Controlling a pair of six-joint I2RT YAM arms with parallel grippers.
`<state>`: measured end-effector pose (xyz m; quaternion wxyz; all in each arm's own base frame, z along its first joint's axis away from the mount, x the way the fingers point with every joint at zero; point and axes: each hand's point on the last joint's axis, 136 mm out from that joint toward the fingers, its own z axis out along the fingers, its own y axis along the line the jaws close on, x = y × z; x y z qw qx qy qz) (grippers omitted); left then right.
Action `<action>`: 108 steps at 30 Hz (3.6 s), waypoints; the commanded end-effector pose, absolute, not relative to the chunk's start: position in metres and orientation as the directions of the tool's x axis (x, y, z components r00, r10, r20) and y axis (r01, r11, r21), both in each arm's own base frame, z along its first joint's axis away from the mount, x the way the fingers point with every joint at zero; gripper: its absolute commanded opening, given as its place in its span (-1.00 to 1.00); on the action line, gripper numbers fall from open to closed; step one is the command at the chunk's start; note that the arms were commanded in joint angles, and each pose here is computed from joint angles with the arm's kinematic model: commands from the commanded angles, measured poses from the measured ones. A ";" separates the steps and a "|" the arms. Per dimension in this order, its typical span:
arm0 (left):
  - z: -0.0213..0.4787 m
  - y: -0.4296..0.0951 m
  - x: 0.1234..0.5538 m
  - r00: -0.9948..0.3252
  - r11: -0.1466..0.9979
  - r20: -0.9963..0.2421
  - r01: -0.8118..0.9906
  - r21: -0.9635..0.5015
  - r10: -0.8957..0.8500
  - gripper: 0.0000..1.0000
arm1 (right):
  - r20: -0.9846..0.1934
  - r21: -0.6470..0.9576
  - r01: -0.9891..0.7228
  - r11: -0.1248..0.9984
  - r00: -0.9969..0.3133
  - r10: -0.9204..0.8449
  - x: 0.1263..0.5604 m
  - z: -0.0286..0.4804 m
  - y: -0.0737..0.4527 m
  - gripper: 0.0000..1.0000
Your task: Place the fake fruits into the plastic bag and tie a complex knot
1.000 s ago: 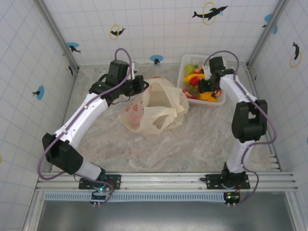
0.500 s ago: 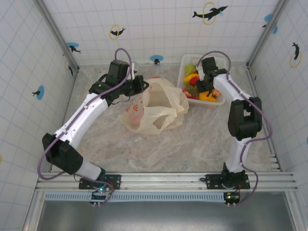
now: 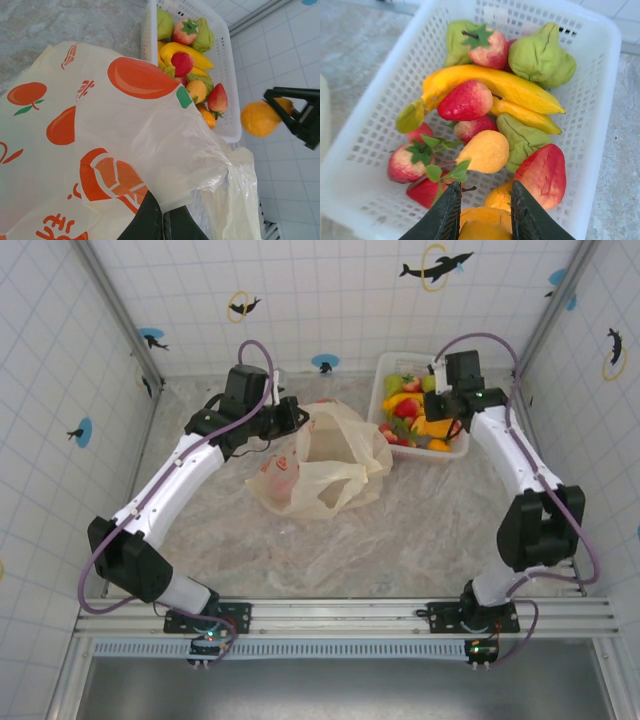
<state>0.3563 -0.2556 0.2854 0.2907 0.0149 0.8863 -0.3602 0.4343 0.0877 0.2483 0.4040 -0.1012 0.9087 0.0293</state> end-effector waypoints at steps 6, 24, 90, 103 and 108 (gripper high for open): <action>0.286 -0.252 0.359 -0.824 0.751 -0.539 0.243 -0.614 -0.173 -1.00 | -0.912 0.198 -0.320 0.926 -0.407 0.054 0.361 0.346 0.128 -0.42; 0.289 -0.252 0.358 -0.821 0.753 -0.544 0.247 -0.610 -0.171 -1.00 | -0.971 0.238 -0.715 0.658 -0.177 0.160 0.294 0.378 0.323 -0.43; 0.283 -0.234 0.357 -0.804 0.807 -0.580 0.253 -0.534 -0.132 -1.00 | -0.779 0.399 -0.214 0.892 -0.592 0.206 0.363 0.272 0.166 0.54; 0.285 -0.217 0.363 -0.795 0.821 -0.587 0.228 -0.523 -0.153 -1.00 | -0.677 0.354 0.202 0.913 -0.618 0.400 0.487 0.193 0.128 0.55; 0.284 -0.217 0.363 -0.796 0.820 -0.587 0.230 -0.524 -0.152 -1.00 | -0.705 0.326 0.196 0.925 -0.601 0.376 0.535 0.183 0.117 0.51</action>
